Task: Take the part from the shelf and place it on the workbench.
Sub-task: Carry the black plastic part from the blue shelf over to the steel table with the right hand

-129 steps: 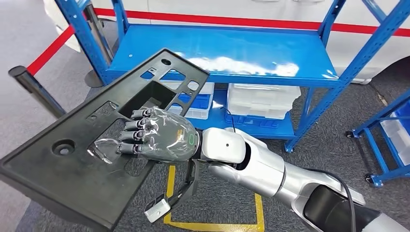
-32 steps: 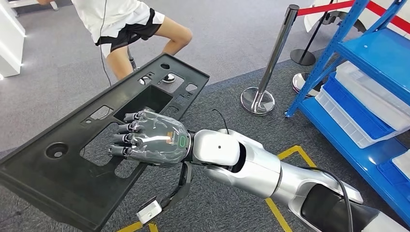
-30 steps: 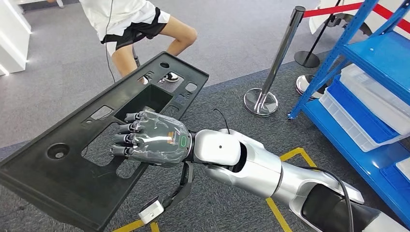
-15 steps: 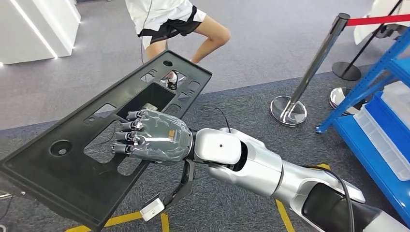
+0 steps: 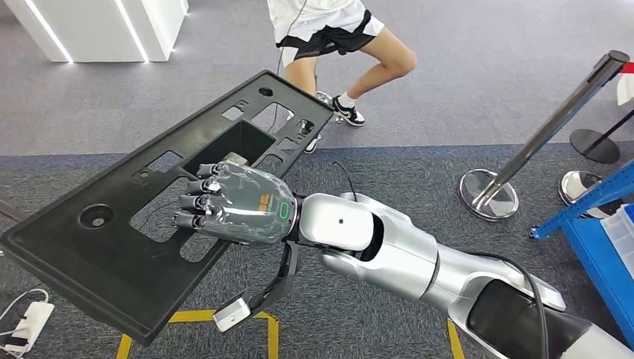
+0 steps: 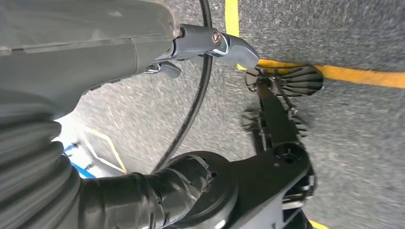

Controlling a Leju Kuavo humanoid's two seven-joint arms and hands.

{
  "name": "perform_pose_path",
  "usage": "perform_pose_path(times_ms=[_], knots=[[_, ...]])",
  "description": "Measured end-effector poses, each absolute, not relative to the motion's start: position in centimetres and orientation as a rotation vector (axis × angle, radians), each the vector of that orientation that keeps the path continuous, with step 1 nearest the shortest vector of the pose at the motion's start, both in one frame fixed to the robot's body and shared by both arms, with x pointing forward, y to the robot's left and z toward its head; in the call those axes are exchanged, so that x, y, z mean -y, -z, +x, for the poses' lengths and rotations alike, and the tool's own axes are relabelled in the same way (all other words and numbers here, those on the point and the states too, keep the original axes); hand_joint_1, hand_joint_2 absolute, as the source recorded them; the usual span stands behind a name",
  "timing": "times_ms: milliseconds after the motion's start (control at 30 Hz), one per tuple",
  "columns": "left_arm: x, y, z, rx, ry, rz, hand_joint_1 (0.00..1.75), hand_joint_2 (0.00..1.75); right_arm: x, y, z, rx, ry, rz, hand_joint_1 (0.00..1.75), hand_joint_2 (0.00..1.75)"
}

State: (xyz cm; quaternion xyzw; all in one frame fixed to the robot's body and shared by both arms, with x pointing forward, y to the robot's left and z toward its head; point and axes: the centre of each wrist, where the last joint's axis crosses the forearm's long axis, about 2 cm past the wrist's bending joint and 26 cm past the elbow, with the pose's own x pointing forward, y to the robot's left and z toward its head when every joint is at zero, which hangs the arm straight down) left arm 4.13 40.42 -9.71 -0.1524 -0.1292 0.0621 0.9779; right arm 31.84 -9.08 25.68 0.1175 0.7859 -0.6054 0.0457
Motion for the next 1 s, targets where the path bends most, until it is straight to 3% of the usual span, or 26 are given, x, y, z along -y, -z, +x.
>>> perform_pose_path(times_ms=[267, 600, 1000], knots=[[-40.4, 9.7, 4.2, 0.257, -0.130, -0.323, 0.00, 1.75, 9.5, -26.1, 32.8, -2.372, 1.893, 0.476, 1.75, 1.75], [-41.3, 9.5, 4.2, 0.233, -0.133, -0.306, 0.00, 1.75, 11.4, -31.5, 37.8, -2.384, 2.079, 0.630, 1.75, 1.75], [-41.9, 9.3, 4.2, 0.226, -0.151, -0.330, 0.00, 1.75, 11.5, -36.3, 39.9, -2.413, 2.016, 0.757, 1.75, 1.75]])
